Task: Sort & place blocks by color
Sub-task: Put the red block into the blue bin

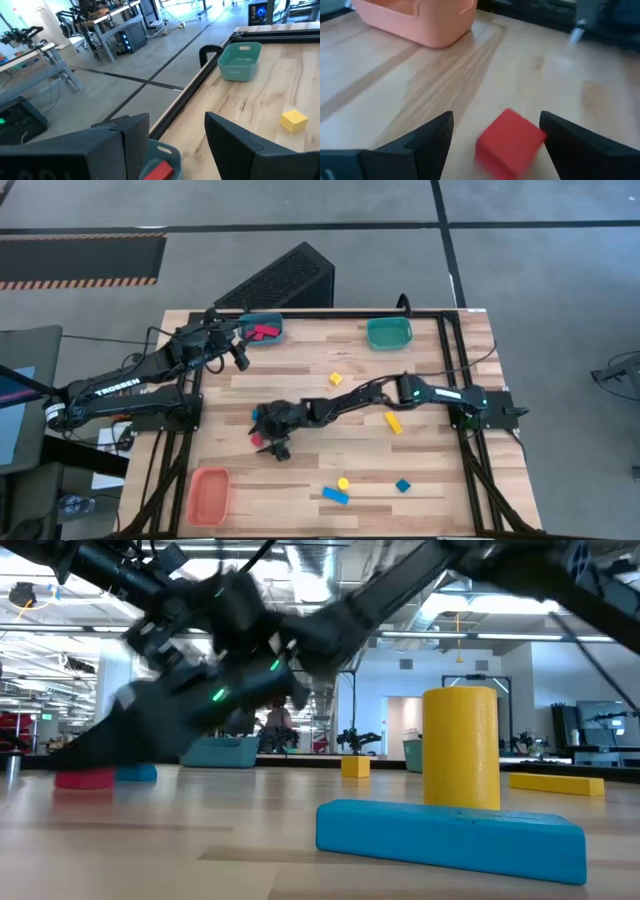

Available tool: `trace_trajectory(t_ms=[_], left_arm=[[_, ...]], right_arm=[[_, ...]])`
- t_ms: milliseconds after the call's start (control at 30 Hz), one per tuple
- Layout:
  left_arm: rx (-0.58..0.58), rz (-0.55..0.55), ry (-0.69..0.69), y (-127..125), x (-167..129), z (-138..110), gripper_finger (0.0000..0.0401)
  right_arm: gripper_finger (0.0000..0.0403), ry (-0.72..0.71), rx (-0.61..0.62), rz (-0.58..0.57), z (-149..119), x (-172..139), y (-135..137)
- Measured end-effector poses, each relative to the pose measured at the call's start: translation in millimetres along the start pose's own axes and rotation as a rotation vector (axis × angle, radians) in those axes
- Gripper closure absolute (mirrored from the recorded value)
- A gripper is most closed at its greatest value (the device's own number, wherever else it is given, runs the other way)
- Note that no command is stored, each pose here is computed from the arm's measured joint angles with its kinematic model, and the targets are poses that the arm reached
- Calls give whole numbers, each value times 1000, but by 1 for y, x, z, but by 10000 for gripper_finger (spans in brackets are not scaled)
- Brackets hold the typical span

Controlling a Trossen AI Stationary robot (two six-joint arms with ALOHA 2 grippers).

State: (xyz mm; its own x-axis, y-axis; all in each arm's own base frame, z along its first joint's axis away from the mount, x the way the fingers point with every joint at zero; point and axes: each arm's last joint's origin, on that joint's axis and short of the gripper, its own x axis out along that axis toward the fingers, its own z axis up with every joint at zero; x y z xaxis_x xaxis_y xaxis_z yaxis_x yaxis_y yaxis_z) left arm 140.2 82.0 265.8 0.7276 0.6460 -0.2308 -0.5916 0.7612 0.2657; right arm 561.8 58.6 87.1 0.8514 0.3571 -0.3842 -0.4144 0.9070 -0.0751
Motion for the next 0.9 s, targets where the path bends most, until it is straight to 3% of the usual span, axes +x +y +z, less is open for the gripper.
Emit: trace_trajectory(t_ms=[200, 300, 600, 767, 900], left_arm=[[14, 10, 62, 0, 0, -6, 218], [21, 33, 75, 0, 0, -6, 218], [49, 56, 77, 1, 0, -6, 218], [38, 56, 75, 1, 0, -6, 218], [-24, 56, 69, 1, 0, -6, 218]], right_arm=[[86, 47, 53, 16, 17, 12, -1], [97, 130, 87, 15, 10, 9, -10], [177, 272, 161, 28, 6, -3, -18], [277, 319, 167, 36, 15, -12, -15], [281, 442, 165, 70, 22, -34, -12]])
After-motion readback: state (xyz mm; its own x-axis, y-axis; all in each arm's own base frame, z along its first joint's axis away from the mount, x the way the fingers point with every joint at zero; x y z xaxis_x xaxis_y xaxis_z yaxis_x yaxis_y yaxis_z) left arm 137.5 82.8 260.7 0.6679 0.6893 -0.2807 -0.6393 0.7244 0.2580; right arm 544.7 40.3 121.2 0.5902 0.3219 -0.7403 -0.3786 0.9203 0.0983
